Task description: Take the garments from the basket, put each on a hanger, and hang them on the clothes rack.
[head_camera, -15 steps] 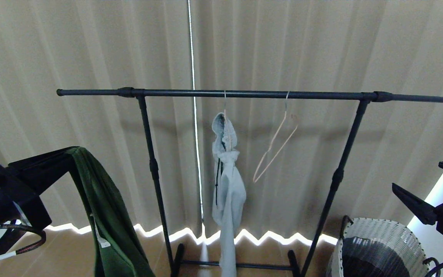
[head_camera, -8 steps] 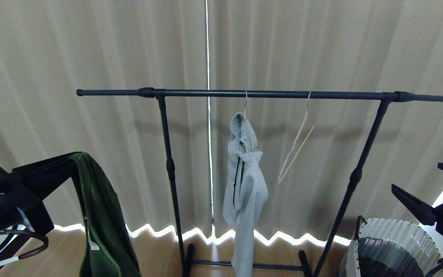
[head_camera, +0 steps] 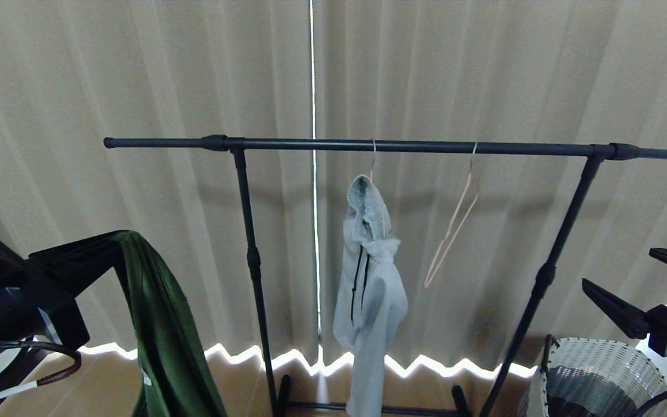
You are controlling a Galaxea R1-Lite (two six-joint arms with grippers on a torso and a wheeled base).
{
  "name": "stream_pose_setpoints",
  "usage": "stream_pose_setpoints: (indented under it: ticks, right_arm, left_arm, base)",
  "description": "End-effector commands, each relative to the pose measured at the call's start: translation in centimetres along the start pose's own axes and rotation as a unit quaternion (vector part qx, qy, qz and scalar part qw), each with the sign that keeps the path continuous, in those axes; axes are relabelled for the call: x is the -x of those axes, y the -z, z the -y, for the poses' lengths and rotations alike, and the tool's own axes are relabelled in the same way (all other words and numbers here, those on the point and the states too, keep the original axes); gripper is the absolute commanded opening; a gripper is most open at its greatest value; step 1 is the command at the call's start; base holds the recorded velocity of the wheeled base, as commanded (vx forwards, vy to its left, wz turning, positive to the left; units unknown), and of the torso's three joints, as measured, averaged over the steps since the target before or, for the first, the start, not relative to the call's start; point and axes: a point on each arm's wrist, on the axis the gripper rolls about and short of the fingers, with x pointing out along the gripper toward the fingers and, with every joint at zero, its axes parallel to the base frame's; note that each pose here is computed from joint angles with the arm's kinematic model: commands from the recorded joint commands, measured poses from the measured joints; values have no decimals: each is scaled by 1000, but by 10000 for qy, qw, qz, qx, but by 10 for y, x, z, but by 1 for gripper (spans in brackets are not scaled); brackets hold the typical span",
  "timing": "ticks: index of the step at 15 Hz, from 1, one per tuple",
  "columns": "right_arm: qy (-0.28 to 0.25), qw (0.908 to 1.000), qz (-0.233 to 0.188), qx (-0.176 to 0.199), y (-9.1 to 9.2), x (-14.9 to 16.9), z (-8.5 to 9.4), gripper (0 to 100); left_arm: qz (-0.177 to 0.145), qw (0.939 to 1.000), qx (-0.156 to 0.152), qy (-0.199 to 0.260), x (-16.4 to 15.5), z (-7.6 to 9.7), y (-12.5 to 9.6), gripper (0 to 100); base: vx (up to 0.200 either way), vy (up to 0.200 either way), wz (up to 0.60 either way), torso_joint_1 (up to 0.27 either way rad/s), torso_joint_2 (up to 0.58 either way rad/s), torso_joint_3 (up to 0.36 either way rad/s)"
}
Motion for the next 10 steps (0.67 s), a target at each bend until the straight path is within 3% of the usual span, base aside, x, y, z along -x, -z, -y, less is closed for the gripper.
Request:
stream_pose_setpoints:
  ticks: [1,5,9,10]
  right_arm:
    - [-27,10000,-7,-42,0,-2,0,100]
    - [-276,9994,-27,-226,0,-6,-7,100]
    - [-925,9940,-23,-590,-10,-23,-26,100]
    - [-1208,9891,-30,-835,-19,-36,-37,100]
  left_arm:
    - [-29,10000,-1,2,-2,0,0,0]
    - [-77,10000,17,31,-2,1,3,0]
    - [-249,9997,11,69,-1,3,13,0]
    - [-277,9996,12,85,0,4,16,0]
  base:
    - [200,0,0,12,2,-7]
    - [200,0,0,2,0,4]
    - [0,0,0,0,0,0]
    - [0,0,0,0,0,0]
